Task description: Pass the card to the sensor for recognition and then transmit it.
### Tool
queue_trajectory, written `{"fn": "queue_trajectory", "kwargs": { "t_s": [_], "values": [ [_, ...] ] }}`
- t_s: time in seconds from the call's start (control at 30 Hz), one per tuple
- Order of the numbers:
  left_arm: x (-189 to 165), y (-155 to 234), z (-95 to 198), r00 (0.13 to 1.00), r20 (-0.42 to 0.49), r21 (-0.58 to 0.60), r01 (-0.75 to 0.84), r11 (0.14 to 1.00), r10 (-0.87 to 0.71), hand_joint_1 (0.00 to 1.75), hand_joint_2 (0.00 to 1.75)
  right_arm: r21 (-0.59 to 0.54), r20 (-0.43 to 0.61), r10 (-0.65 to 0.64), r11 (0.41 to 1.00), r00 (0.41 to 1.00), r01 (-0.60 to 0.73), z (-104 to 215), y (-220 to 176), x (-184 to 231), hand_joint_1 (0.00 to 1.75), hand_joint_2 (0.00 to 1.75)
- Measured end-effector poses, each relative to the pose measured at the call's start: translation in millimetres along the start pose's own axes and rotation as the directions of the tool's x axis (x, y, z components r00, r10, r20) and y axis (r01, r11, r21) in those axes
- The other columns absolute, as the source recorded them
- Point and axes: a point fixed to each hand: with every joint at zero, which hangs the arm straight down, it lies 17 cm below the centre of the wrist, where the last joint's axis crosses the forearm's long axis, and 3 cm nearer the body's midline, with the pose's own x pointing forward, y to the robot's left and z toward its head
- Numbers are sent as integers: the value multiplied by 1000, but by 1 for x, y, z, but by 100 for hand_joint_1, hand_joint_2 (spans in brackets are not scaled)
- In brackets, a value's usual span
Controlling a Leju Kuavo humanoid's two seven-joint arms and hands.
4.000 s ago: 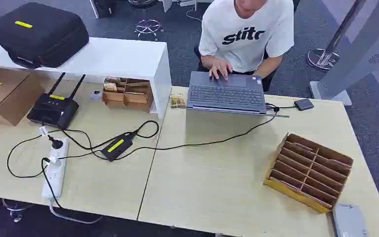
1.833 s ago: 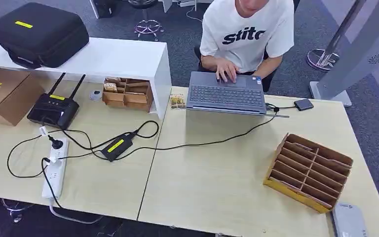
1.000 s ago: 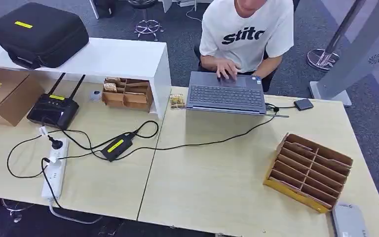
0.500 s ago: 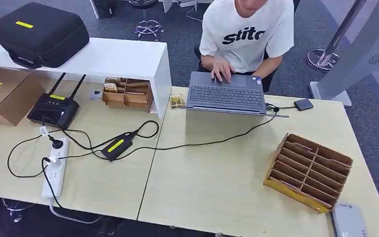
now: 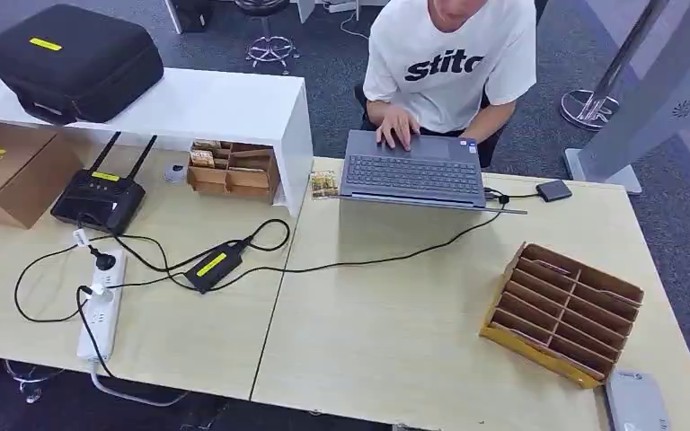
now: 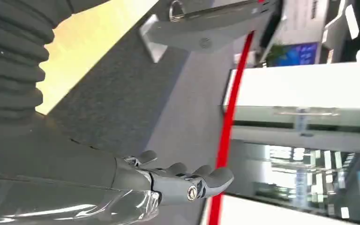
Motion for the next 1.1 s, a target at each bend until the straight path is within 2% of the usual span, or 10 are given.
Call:
{"fn": "queue_trajectory", "kwargs": {
  "t_s": [0.13,0.33,0.63,0.87,1.1],
  "values": [
    [0,-1,0,1000,1,0,1,1000,-1,0,175,43,127,-6,999,992,1,0,29,46,0,175],
    [2,-4,1,1000,1,-3,9,1000,-9,0,175,123,325,-60,992,944,21,17,81,121,0,175],
    [5,-8,2,1000,-7,-8,23,1000,-23,0,175,235,512,-144,972,847,23,53,161,199,0,175],
    [7,-10,3,999,-11,-17,35,999,-35,0,175,317,597,-193,948,779,-8,75,222,245,0,175],
    [18,-8,4,999,-3,-20,48,999,-48,0,175,423,624,-235,903,746,-69,104,292,272,0,175]
  ]
}}
